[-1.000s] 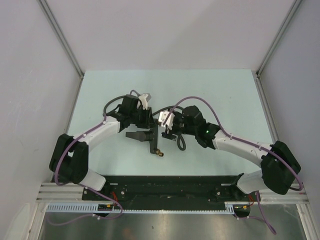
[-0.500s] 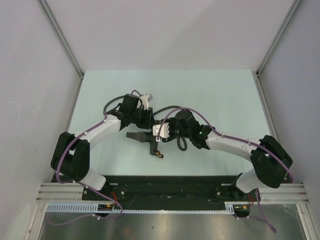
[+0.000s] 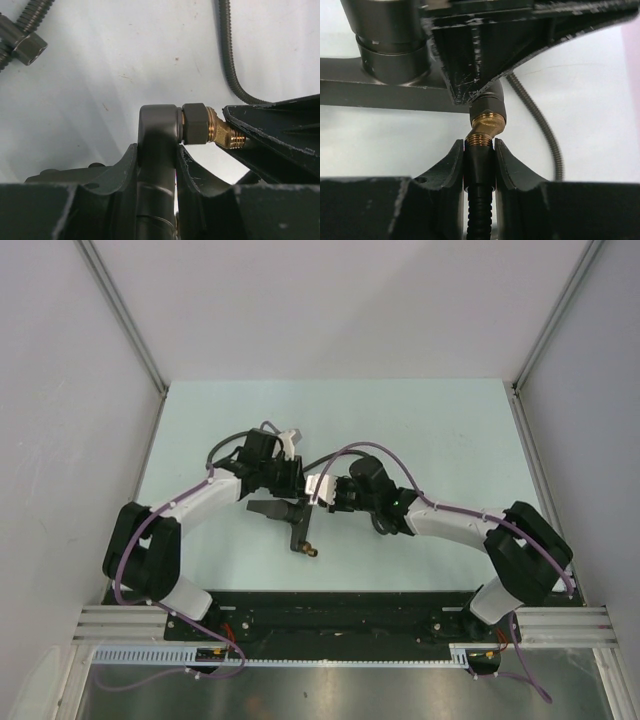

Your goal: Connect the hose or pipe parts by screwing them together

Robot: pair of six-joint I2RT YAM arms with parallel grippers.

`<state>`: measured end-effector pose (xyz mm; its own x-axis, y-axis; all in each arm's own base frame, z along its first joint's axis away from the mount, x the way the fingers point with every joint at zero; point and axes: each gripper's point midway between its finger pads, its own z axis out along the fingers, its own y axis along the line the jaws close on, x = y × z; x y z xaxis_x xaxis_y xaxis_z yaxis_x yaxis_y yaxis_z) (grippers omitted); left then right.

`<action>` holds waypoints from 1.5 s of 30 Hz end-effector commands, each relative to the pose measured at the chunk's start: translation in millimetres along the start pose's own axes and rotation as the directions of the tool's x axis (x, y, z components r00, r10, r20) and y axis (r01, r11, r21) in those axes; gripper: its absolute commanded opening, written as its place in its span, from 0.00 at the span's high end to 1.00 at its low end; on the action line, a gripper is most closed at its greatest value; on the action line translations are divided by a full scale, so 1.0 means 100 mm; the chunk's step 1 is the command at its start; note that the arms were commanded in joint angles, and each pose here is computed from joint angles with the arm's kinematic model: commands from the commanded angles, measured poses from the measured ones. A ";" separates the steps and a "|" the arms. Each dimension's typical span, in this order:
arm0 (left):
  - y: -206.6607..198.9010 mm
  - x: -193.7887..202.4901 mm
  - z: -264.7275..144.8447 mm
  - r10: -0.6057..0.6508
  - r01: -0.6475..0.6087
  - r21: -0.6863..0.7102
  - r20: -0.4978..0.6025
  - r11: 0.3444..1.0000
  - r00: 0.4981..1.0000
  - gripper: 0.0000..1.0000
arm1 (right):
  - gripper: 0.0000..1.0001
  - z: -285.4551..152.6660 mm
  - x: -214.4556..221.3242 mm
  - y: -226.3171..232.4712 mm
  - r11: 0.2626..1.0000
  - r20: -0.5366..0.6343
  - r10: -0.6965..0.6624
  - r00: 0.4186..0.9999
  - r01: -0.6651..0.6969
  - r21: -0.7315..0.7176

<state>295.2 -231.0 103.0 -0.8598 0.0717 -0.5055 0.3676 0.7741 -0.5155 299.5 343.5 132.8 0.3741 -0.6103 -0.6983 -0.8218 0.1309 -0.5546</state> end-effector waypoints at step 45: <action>-0.24 -0.21 -0.32 0.025 0.008 -0.067 0.469 0.998 0.883 1.00 | 0.36 -0.15 -0.14 -0.70 0.097 0.206 0.978 0.041 -0.958 -0.269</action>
<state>283.0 -216.0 98.0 -0.6363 -0.1632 -0.7540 0.2736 0.8661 -0.4183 319.3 350.2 125.9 -0.8819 0.2199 -0.4171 -0.3352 0.3297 0.8826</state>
